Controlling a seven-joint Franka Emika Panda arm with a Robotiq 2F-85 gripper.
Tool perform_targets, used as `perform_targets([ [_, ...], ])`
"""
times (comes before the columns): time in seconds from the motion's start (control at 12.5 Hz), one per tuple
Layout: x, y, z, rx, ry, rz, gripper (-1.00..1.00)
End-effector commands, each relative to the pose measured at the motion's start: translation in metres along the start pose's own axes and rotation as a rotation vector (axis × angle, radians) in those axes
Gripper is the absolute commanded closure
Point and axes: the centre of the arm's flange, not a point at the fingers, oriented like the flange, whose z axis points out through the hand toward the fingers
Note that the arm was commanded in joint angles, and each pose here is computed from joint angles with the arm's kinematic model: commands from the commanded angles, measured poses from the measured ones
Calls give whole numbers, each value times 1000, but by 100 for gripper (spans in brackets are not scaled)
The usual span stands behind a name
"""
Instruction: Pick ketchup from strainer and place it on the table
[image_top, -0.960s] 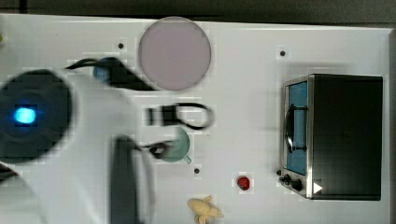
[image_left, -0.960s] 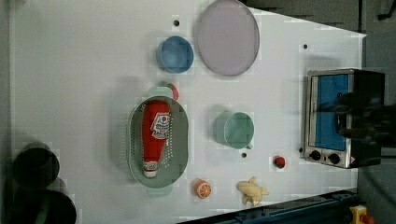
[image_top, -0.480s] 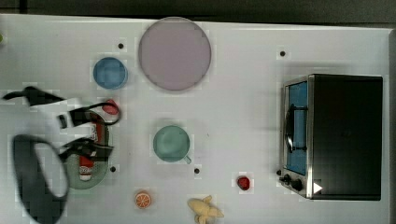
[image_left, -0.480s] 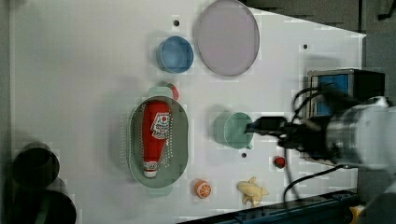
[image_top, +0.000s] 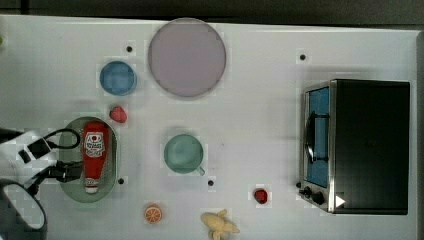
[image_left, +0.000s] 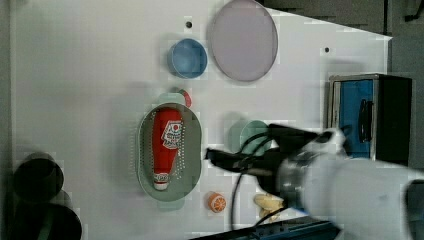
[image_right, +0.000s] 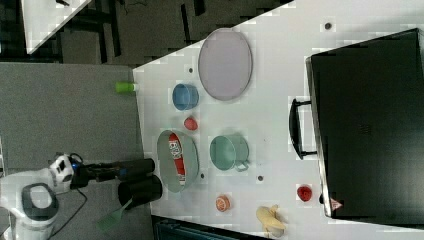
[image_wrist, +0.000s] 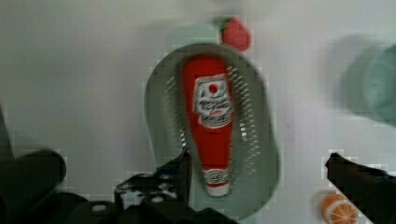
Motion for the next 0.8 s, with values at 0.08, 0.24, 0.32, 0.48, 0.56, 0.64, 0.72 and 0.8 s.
perform_targets([
  [0.08,-11,2,66,8,-44,8,-100],
  [0.24,-13,4,100,30,-17,-42,-100],
  [0.32,-12,4,115,41,-7,-70,-100],
  [0.48,-8,3,140,73,-7,-93,-100],
  [0.56,-6,3,153,86,-20,-84,-100],
  [0.64,-6,3,167,93,-38,-78,-100],
  [0.72,-6,3,180,102,-50,-77,-100],
  [0.8,-6,2,190,119,-53,-76,-100],
])
